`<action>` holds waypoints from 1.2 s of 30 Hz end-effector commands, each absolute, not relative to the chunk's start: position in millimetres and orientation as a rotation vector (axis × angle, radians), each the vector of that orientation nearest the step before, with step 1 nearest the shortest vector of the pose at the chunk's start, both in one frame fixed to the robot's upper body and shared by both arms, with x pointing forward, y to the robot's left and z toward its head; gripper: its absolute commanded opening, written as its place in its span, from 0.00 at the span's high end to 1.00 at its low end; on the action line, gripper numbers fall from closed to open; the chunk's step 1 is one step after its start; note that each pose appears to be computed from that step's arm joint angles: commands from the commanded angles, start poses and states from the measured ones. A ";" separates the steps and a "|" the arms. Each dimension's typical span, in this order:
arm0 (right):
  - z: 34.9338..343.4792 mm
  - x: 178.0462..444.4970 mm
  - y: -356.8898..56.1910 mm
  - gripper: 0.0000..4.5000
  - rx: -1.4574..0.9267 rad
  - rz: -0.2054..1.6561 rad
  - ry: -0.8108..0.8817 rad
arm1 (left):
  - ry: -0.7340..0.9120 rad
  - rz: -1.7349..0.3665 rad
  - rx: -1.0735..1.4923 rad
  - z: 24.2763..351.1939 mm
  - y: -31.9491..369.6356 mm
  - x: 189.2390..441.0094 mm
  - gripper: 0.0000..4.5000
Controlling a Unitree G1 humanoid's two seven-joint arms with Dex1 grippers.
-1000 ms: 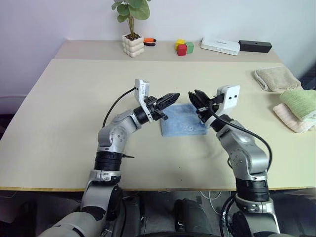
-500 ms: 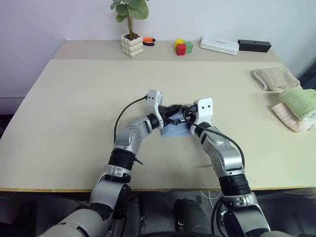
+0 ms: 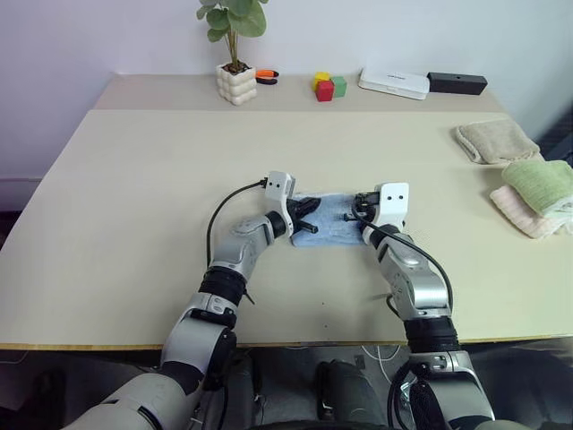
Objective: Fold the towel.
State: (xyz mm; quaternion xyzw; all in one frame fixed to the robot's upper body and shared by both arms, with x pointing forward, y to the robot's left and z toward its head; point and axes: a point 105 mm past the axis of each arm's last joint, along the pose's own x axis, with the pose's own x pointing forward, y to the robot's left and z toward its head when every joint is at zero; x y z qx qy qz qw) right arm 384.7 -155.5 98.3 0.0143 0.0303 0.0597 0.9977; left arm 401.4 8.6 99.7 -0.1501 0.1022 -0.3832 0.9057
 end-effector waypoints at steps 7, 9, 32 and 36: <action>111.0 383.8 -162.3 0.35 0.089 0.138 0.022 | 0.086 -0.835 -0.372 128.2 27.9 399.2 0.60; 123.5 384.1 -164.3 0.12 0.084 0.170 -0.002 | 0.039 -0.853 -0.329 138.9 30.6 397.4 0.38; 148.8 350.4 -153.5 0.00 0.358 0.556 0.288 | -0.196 -1.249 -0.066 193.6 123.9 331.8 0.01; 130.7 350.5 -149.9 0.00 0.255 0.540 0.350 | -0.190 -1.245 0.039 196.9 147.0 326.7 0.01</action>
